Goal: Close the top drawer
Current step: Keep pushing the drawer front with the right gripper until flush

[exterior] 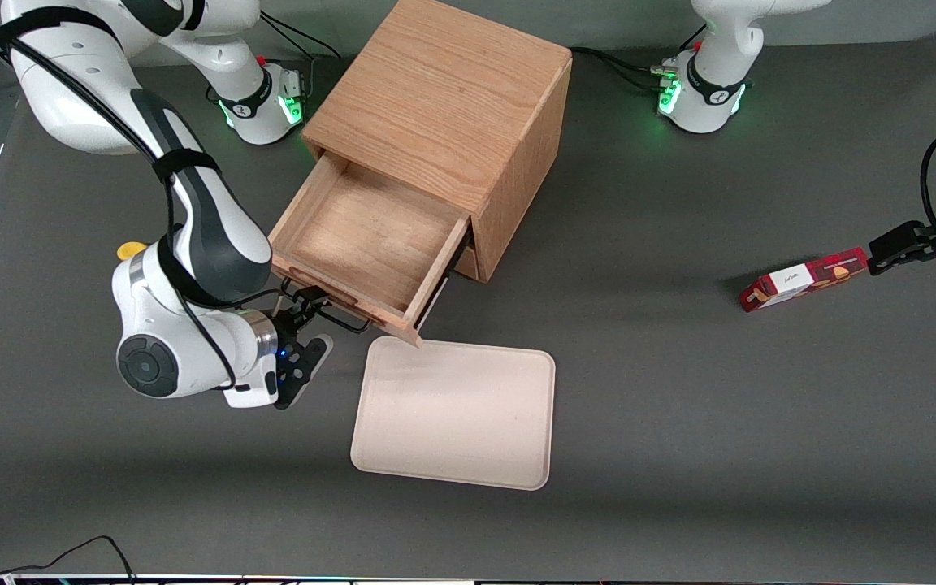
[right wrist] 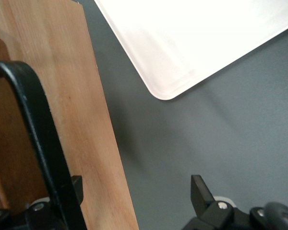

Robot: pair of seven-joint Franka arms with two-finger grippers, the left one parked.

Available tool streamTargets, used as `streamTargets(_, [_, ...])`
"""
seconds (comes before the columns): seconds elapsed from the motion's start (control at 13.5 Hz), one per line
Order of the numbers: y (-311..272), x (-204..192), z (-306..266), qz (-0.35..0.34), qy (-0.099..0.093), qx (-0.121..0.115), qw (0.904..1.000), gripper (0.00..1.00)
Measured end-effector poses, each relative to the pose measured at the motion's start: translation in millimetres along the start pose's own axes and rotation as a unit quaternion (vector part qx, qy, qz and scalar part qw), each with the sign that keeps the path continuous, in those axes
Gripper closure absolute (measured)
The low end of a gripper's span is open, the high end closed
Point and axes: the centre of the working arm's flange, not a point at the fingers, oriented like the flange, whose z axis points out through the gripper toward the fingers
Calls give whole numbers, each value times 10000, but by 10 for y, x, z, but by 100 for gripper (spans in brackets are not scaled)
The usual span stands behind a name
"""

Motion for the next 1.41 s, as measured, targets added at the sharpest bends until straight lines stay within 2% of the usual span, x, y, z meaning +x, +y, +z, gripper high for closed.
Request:
streamTargets(0.45, [-331,-4,122,90,-73,-53,9999,0])
streamTargets(1.41, [-1095,-29,468,217,-469,-49,9987,0])
